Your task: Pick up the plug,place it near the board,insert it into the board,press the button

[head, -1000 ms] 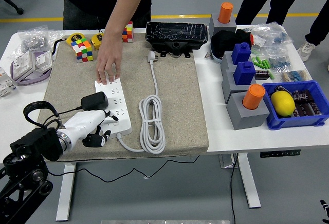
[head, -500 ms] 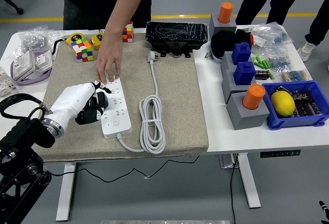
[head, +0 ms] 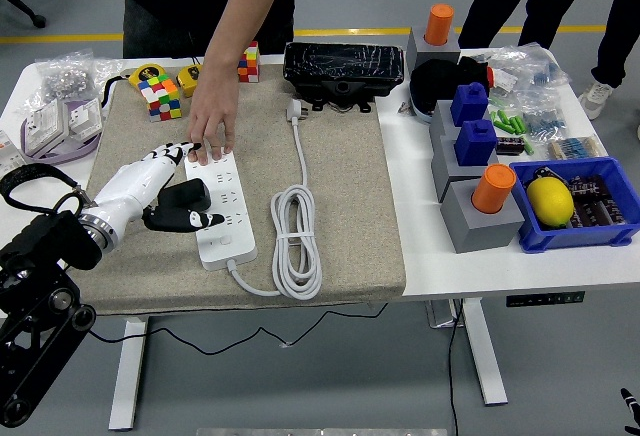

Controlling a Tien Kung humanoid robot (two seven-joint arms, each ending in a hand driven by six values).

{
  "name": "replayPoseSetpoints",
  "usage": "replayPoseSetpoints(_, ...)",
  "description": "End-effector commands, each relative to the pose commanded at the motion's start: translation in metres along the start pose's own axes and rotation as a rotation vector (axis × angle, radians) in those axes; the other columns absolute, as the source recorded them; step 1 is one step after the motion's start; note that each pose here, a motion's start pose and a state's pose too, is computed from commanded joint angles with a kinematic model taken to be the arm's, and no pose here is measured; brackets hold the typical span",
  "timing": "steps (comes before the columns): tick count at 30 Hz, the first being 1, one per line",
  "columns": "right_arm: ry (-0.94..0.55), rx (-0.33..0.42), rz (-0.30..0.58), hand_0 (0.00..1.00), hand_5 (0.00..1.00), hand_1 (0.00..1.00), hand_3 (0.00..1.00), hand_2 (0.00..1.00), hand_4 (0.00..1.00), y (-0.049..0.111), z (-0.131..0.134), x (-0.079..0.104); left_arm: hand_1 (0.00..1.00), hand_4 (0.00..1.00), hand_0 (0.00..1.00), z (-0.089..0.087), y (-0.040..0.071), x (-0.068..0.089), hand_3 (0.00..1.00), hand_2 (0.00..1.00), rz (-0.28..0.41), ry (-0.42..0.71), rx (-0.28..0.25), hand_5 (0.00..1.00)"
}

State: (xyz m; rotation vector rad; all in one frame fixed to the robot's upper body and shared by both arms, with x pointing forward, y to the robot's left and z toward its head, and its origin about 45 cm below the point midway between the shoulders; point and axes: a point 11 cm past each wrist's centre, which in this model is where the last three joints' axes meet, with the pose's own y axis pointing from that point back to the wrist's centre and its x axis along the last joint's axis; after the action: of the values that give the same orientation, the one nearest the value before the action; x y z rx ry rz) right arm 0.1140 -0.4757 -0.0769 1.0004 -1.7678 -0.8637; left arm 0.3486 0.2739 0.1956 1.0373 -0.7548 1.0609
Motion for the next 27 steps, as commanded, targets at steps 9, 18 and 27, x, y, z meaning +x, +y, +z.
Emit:
replayPoseSetpoints(9, -0.001, 0.003, 0.000, 0.850, 0.998, 0.814, 0.825, 0.794, 0.998, 0.000, -0.002, 0.000, 0.998, 0.998, 0.987, -0.011, -0.022, 0.000, 0.998, 0.998, 0.033, -0.022, 0.010, 0.427)
replayPoseSetpoints(18, -0.001, 0.003, 0.002, 0.850, 0.998, 0.815, 0.825, 0.794, 0.998, 0.000, -0.002, 0.000, 0.927, 0.998, 0.859, -0.031, -0.031, -0.017, 0.934, 0.911, -0.029, -0.059, 0.061, 0.382)
replayPoseSetpoints(27, -0.001, 0.005, 0.003, 0.849, 0.998, 0.814, 0.825, 0.794, 0.998, 0.000, -0.003, 0.000, 0.572, 0.998, 0.427, -0.032, -0.034, -0.010, 0.621, 0.575, 0.054, -0.073, 0.040, 0.198)
